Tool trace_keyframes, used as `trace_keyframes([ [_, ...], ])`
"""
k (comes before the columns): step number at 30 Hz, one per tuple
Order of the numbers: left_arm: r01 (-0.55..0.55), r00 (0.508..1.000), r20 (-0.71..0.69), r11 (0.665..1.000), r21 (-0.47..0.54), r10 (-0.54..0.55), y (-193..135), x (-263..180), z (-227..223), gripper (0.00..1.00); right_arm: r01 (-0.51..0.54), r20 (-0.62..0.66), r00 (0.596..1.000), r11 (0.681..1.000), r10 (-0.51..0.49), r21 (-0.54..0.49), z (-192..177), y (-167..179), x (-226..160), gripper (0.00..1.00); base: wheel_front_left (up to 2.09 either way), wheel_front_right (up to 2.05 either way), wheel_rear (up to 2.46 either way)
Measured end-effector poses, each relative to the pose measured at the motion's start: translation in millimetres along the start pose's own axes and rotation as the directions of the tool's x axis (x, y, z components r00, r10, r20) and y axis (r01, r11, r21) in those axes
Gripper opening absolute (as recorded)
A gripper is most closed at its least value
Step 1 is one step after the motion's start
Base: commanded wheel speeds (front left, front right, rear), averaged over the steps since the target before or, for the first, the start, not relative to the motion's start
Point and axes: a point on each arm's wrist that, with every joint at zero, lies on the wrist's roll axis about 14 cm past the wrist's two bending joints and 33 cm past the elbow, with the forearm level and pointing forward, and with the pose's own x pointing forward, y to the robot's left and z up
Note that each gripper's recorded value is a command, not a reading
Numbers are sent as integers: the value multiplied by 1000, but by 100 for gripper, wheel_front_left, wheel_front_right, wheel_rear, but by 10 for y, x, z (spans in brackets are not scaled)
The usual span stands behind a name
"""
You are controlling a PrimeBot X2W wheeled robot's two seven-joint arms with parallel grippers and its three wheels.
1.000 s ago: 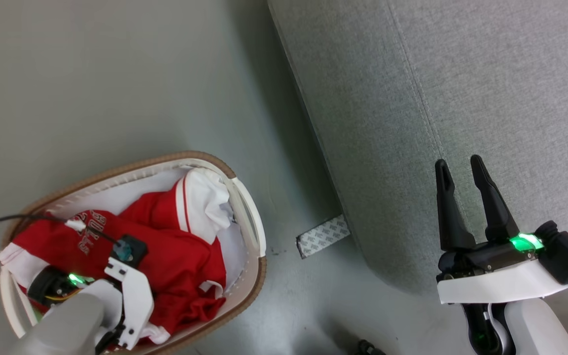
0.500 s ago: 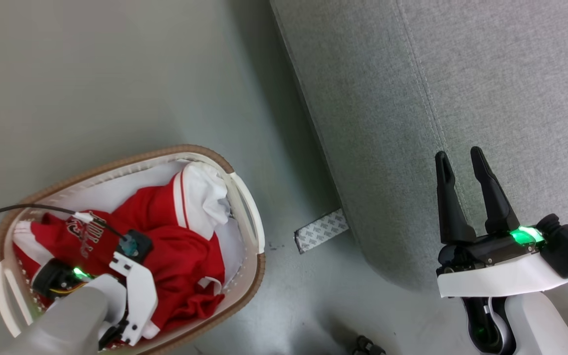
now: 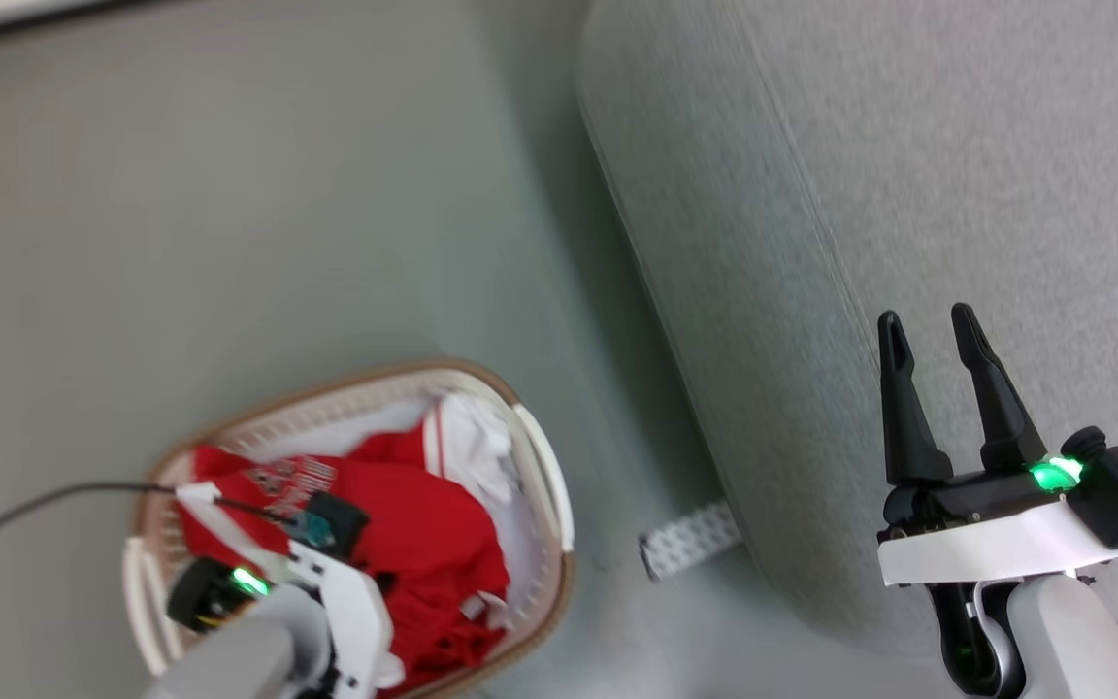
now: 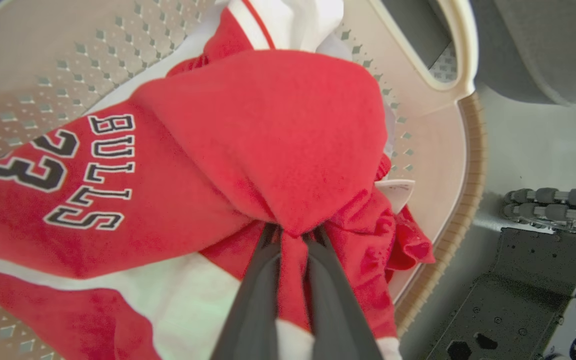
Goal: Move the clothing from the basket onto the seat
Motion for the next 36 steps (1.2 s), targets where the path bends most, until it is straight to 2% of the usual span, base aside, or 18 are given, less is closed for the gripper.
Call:
trace_keyframes([
  [9, -62, 968, 239, 997, -48, 72, -250, -585, 474, 0, -93, 94, 991, 996, 93, 5, 350, 300, -119, 100, 0, 0, 0],
  [19, -133, 880, 446, 986, -96, 162, -358, -1264, 877, 0, -202, 148, 969, 979, 195, 31, 523, 673, -272, 100, 0, 0, 0],
  [25, -148, 764, 615, 981, -129, 196, -402, -1770, 1289, 0, -277, 152, 952, 960, 267, 44, 526, 934, -367, 100, 0, 0, 0],
  [28, -165, 698, 689, 980, -112, 196, -453, -2032, 1480, 0, -310, 153, 942, 949, 300, 48, 528, 1050, -430, 100, 0, 0, 0],
  [36, -198, 474, 864, 976, -84, 171, -684, -2782, 2017, 0, -379, 155, 917, 924, 368, 45, 533, 1277, -599, 100, 0, 0, 0],
])
